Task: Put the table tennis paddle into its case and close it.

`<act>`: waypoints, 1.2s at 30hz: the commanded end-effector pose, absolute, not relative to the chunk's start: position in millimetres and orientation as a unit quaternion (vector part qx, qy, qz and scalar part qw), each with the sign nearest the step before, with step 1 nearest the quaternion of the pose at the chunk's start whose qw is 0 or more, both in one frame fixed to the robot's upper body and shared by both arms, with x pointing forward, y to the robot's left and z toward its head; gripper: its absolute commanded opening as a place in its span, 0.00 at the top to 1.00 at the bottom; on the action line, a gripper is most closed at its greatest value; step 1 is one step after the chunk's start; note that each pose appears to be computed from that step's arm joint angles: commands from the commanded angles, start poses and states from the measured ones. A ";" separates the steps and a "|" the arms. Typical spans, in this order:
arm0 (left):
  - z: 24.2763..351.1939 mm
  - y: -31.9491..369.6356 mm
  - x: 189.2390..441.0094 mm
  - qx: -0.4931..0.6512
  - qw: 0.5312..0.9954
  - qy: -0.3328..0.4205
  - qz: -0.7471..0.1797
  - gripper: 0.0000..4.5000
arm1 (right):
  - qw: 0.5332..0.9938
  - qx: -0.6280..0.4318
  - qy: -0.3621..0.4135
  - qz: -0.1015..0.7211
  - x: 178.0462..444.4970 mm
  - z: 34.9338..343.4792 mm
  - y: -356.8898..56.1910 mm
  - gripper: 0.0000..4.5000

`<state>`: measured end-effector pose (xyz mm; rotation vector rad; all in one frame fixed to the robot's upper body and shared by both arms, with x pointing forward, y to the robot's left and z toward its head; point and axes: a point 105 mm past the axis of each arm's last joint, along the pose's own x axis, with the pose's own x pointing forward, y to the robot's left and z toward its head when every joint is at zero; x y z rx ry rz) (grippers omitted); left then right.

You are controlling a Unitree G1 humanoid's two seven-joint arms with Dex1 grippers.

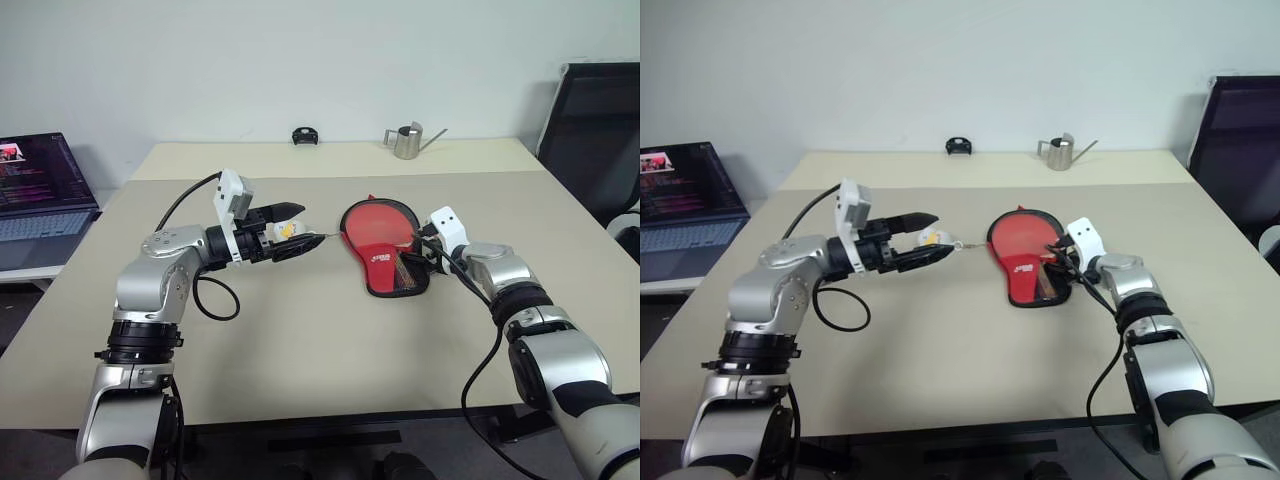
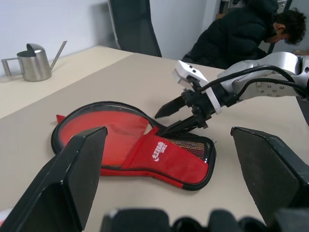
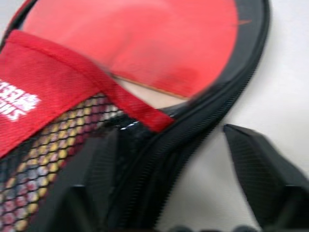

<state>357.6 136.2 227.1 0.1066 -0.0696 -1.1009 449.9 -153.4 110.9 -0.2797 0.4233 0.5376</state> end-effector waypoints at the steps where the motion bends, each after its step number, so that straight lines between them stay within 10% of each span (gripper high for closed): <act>1: 240.4 135.1 353.8 0.067 0.845 -0.058 -0.527 0.00 | 0.917 -0.144 0.270 0.254 439.3 75.8 -155.3 0.50; 9: 239.3 136.8 353.8 0.068 0.846 -0.058 -0.525 0.00 | 0.916 -0.143 0.283 0.247 437.9 69.0 -154.4 0.99; 19: 238.7 146.7 355.6 0.075 0.855 -0.054 -0.511 0.00 | 0.926 -0.138 0.258 0.237 443.0 80.7 -158.5 0.99; 26: 238.0 148.0 355.6 0.076 0.855 -0.053 -0.510 0.00 | 0.938 -0.144 0.239 0.208 448.3 86.7 -163.3 0.57; 36: 237.7 146.4 355.6 0.074 0.855 -0.054 -0.511 0.00 | 0.936 -0.145 0.262 0.183 446.0 77.6 -172.1 0.57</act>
